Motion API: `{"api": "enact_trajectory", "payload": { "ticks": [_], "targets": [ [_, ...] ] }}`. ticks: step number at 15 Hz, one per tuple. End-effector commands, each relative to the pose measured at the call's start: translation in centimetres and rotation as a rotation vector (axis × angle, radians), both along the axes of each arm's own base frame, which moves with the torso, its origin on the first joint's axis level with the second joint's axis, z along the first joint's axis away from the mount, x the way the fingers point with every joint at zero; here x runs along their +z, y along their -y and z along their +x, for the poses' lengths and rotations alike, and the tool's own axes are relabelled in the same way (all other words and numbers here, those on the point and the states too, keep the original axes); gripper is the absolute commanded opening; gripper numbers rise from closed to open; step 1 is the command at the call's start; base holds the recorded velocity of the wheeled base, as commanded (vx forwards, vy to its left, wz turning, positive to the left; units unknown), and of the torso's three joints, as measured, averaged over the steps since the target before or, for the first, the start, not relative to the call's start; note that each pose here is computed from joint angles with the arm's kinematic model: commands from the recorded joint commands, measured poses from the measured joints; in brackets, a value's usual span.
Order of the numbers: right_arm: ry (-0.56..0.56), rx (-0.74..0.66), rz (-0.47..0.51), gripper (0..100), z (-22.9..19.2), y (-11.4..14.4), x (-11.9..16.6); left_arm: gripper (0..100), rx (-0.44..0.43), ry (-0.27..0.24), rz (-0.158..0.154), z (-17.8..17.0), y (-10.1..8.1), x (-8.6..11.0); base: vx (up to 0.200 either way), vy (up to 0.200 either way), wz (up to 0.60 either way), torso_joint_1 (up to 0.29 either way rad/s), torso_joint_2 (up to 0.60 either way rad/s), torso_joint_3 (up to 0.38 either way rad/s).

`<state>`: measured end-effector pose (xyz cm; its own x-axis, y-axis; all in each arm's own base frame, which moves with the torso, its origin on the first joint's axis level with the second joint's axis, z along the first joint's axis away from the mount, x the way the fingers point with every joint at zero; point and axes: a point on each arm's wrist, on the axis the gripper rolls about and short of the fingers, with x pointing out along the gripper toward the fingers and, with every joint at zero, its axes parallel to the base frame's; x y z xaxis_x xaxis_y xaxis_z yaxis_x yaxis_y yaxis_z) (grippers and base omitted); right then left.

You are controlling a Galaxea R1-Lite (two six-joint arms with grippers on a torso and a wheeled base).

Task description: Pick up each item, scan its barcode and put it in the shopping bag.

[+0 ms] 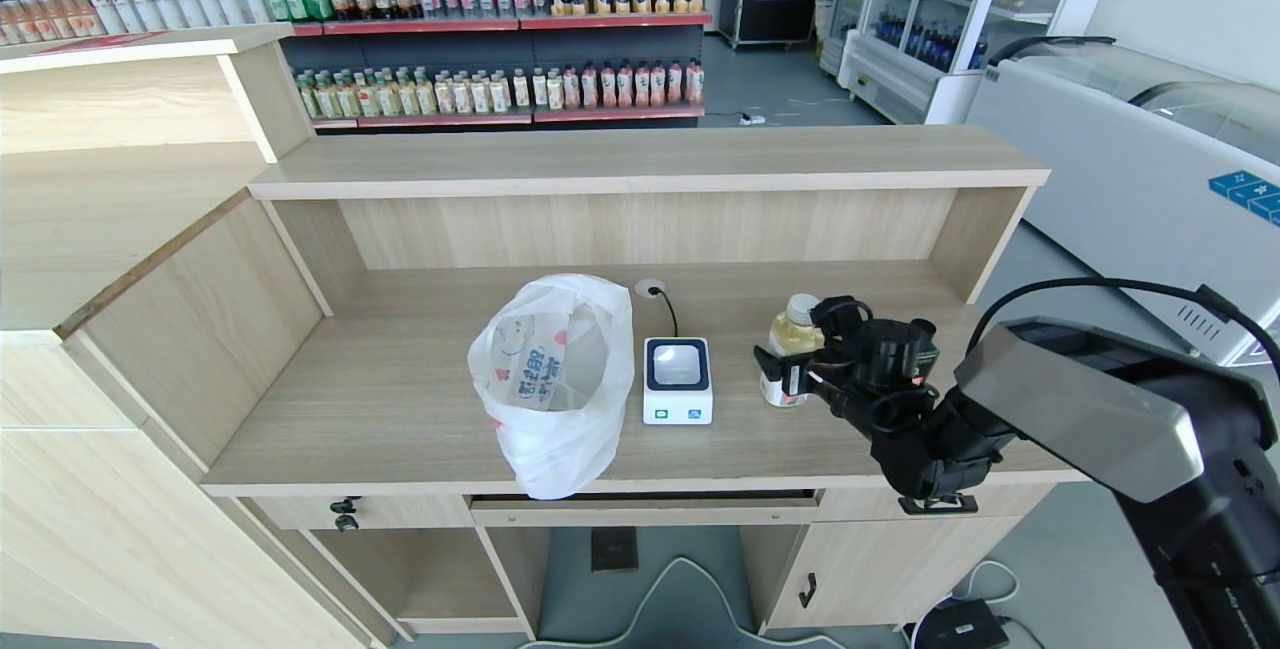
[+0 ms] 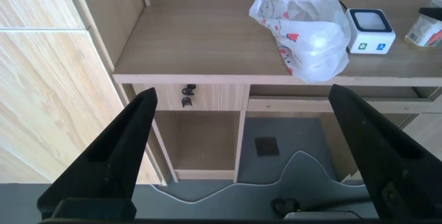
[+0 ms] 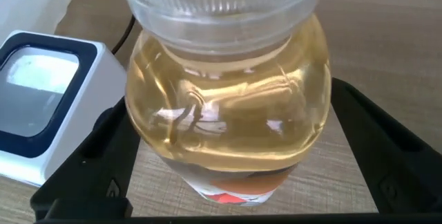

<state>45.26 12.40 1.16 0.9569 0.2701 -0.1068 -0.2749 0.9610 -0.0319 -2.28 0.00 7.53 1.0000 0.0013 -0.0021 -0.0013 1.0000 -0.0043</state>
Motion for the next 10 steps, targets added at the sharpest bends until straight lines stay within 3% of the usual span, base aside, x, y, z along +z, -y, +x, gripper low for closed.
{"api": "enact_trajectory", "payload": {
  "ticks": [1,4,5,10],
  "targets": [
    [0.005,0.000,-0.002,100,0.4,0.0,-0.2,100,0.000,0.001,0.000,0.0,0.0,0.0,0.000,0.000,0.00,0.000,0.00,0.000],
    [0.000,-0.008,-0.030,100,0.8,0.6,-0.8,100,0.000,0.001,0.000,0.0,0.0,0.0,0.000,0.000,0.00,0.000,0.00,0.000],
    [0.000,-0.001,-0.035,0,0.9,0.7,-1.0,100,0.000,0.001,0.000,0.0,0.0,0.0,0.000,0.000,0.00,0.000,0.00,0.000],
    [0.018,0.016,-0.052,0,1.7,0.3,-0.8,100,0.000,0.001,0.000,0.0,0.0,0.0,0.000,0.000,0.00,0.000,0.00,0.000]
  ]
}}
